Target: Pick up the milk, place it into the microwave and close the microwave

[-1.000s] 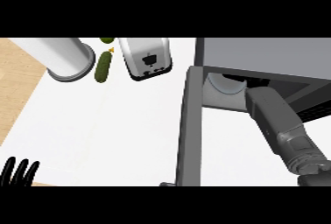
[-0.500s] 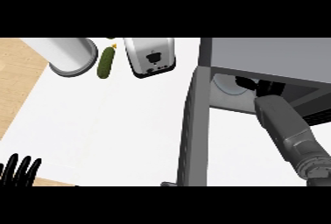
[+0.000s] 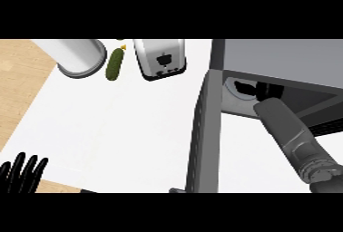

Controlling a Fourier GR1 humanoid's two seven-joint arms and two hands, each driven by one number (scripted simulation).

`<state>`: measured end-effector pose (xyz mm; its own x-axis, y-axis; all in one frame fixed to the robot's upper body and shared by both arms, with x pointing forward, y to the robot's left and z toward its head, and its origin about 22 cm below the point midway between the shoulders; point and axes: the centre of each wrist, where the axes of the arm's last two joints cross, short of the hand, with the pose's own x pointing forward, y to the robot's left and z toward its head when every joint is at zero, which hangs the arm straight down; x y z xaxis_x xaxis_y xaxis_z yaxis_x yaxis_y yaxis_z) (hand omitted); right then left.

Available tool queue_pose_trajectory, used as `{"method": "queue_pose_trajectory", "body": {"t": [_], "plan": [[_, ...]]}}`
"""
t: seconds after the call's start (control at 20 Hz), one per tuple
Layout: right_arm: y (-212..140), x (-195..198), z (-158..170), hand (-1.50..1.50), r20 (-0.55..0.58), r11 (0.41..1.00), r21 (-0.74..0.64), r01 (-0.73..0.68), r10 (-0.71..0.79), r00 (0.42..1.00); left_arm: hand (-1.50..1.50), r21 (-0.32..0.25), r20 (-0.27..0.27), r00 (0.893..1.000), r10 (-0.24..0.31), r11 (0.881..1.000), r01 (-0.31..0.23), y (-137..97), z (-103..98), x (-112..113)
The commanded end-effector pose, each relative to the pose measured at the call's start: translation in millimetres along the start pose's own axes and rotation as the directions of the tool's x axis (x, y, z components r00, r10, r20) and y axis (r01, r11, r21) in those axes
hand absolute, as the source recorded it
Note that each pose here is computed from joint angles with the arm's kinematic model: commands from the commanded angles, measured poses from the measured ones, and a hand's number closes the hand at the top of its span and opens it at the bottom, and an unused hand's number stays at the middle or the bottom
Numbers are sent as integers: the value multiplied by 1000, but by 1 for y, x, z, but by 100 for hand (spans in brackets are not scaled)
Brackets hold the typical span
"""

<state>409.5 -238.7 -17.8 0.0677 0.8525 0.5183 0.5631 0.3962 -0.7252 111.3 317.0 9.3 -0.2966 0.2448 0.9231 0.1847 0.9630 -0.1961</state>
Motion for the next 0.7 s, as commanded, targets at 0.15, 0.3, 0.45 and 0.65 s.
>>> {"method": "queue_pose_trajectory", "body": {"t": [0.15,0.3,0.45,0.65], "plan": [[13,29,5,-150,84,982,167,84,-99,992,-150,14,-6,1000,1,1000,-1,0,-4,-9],[12,35,1,-150,65,975,196,108,-123,990,-150,-2,2,1000,-17,1000,17,5,-5,0],[22,54,11,-150,75,955,244,167,-191,979,-150,-2,7,1000,-16,1000,16,-1,-4,-5],[24,60,11,-150,40,920,231,316,-334,942,-150,13,3,1000,-20,1000,20,5,0,-4]]}}
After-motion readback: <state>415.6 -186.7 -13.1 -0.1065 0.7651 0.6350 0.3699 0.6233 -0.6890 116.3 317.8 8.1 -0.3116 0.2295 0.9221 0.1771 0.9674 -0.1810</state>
